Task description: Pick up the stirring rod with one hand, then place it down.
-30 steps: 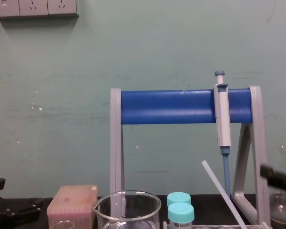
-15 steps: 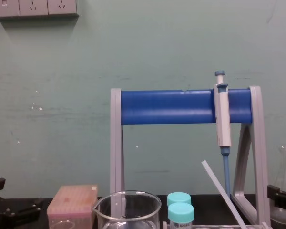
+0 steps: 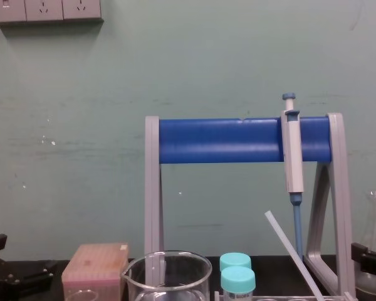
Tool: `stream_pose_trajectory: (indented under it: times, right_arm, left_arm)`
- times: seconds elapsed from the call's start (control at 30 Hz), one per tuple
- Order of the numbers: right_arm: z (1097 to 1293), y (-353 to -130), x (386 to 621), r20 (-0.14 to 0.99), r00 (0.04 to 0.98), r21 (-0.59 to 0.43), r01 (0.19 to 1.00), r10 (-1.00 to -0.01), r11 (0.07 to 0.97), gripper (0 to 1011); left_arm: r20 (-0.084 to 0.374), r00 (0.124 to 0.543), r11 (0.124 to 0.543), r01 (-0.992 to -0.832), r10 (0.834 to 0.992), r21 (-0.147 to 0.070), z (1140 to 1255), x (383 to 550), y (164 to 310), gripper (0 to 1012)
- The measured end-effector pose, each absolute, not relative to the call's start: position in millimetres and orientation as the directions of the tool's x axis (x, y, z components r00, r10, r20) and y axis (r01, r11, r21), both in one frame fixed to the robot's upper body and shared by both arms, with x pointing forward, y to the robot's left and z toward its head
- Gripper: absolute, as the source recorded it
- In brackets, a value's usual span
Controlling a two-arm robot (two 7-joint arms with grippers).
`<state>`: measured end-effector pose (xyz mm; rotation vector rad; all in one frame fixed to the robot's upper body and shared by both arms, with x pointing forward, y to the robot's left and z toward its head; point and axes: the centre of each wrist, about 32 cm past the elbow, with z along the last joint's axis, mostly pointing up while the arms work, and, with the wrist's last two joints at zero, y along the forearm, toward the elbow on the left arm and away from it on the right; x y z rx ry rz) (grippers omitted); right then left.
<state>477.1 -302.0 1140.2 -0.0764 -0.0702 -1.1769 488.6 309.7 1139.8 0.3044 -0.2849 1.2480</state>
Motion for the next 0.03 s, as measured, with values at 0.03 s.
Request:
stream_pose_trajectory:
  times: [0.03]
  right_arm:
    - [1140.2, -301.9, 477.1, 0.095, 0.382, -0.023, 0.924, -0.919, 0.382, 1003]
  left_arm:
    - [0.374, 0.292, 0.287, -0.955, 0.88, 0.07, 1139.8, 488.6, 309.7, 1000]
